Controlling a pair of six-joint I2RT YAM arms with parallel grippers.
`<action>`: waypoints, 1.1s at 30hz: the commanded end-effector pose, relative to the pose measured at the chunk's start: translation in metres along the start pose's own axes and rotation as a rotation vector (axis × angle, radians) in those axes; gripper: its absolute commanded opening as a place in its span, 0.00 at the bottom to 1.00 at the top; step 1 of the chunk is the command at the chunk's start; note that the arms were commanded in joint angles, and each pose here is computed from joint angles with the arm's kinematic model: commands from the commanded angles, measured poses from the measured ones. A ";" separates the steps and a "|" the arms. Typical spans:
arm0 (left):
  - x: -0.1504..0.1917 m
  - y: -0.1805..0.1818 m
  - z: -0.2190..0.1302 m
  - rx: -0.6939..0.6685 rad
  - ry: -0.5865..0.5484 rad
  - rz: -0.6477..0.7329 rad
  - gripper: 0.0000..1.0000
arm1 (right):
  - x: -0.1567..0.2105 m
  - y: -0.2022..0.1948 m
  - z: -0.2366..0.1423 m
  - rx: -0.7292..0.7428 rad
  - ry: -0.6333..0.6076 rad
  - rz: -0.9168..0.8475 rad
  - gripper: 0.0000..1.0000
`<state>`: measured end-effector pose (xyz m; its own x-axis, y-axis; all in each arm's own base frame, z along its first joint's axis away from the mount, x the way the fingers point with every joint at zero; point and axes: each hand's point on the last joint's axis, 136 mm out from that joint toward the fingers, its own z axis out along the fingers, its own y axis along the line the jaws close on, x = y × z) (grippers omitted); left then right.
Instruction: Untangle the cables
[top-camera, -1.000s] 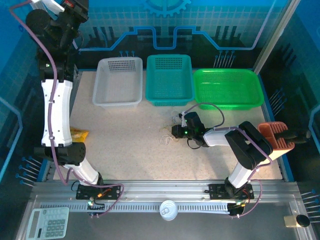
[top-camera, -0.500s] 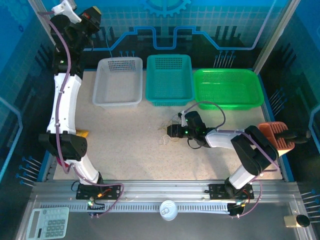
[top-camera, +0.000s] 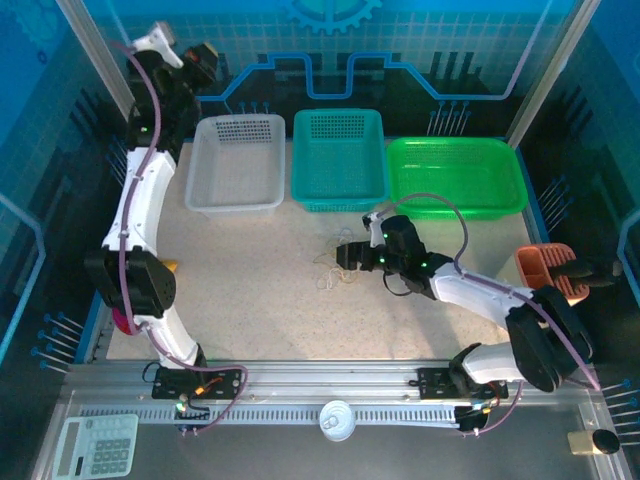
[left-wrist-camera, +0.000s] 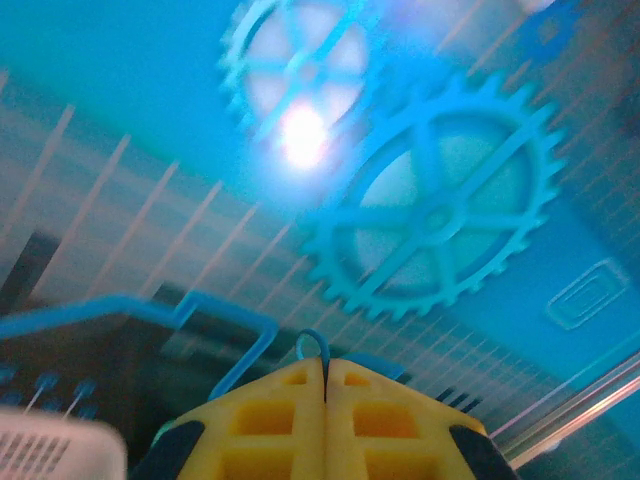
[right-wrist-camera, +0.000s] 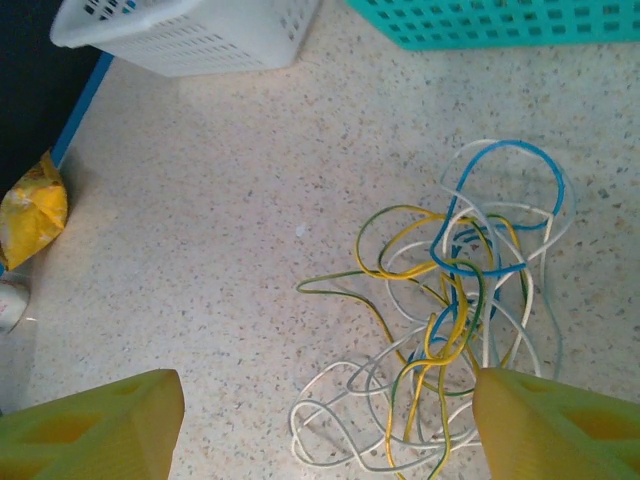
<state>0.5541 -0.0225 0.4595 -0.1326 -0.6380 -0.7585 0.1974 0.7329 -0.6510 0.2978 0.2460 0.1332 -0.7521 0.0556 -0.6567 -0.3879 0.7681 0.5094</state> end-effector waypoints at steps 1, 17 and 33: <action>0.028 0.021 -0.001 -0.006 0.047 -0.006 0.00 | -0.012 0.012 -0.020 0.008 -0.023 -0.049 0.77; 0.083 0.077 -0.001 -0.150 0.164 -0.022 0.33 | -0.027 0.013 -0.068 0.088 -0.094 -0.092 0.84; 0.069 0.055 -0.042 -0.157 0.142 0.011 0.99 | -0.030 -0.017 -0.074 0.250 -0.098 -0.013 1.00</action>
<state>0.5318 -0.0141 0.3490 -0.2817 -0.6080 -0.7423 0.0075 0.7722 -0.6353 0.2808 0.1951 0.1812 -0.6917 0.0790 -0.7178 -0.3051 0.8689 0.3896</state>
